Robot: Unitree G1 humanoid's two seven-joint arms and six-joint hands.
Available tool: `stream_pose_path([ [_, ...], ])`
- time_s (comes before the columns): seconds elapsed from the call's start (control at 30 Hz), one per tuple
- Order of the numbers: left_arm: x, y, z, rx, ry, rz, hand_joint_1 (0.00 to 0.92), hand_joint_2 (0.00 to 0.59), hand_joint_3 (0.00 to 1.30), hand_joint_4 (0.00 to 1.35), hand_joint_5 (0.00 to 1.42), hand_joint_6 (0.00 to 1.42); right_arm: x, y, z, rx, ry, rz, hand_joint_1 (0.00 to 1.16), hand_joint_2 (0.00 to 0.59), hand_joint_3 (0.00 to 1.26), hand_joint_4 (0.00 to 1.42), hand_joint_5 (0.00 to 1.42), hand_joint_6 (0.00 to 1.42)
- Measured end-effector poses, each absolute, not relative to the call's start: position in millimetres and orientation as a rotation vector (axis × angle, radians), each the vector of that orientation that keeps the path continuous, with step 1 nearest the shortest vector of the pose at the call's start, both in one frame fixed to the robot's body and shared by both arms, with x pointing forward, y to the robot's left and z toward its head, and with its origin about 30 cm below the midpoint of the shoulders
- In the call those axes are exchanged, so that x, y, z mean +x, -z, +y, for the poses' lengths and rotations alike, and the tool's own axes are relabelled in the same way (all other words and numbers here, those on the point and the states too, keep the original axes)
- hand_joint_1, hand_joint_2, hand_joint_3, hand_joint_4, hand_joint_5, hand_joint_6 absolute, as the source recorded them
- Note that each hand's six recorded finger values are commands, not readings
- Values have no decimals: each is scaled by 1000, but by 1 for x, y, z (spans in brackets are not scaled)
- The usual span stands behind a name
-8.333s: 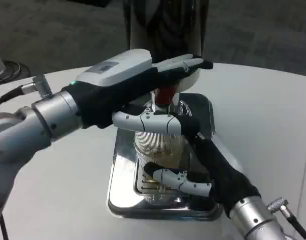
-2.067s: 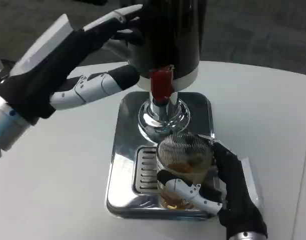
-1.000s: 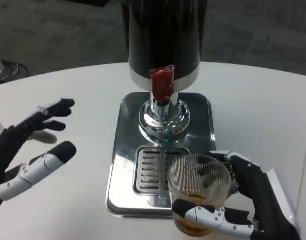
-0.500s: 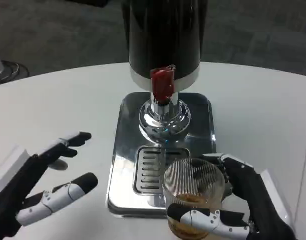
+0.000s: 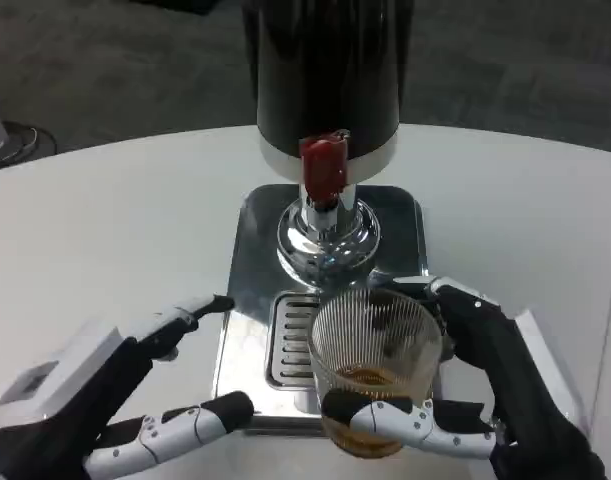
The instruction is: Grasp the cup under the faucet to collect the drink, then remove the cup.
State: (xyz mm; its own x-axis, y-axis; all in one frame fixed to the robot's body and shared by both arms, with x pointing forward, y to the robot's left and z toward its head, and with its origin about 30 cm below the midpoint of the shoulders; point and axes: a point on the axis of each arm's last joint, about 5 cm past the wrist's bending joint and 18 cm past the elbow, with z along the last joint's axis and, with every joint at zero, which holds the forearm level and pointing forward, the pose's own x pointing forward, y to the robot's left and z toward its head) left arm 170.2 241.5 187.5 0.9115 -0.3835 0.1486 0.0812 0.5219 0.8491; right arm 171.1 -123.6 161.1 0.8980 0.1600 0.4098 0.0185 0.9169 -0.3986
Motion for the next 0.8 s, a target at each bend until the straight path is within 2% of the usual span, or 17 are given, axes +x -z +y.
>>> stream_pose_path([
  [0.33,164,-187,237,1052,313,-332,0,106,128,12,71,218,171,-167,-128,-434,-99,-477,1046,133,1018,1129,1147,811],
  [0.8,156,-187,232,1116,343,-320,0,104,98,0,14,189,170,-169,-132,-450,-130,-488,1046,133,1018,1129,1147,813],
])
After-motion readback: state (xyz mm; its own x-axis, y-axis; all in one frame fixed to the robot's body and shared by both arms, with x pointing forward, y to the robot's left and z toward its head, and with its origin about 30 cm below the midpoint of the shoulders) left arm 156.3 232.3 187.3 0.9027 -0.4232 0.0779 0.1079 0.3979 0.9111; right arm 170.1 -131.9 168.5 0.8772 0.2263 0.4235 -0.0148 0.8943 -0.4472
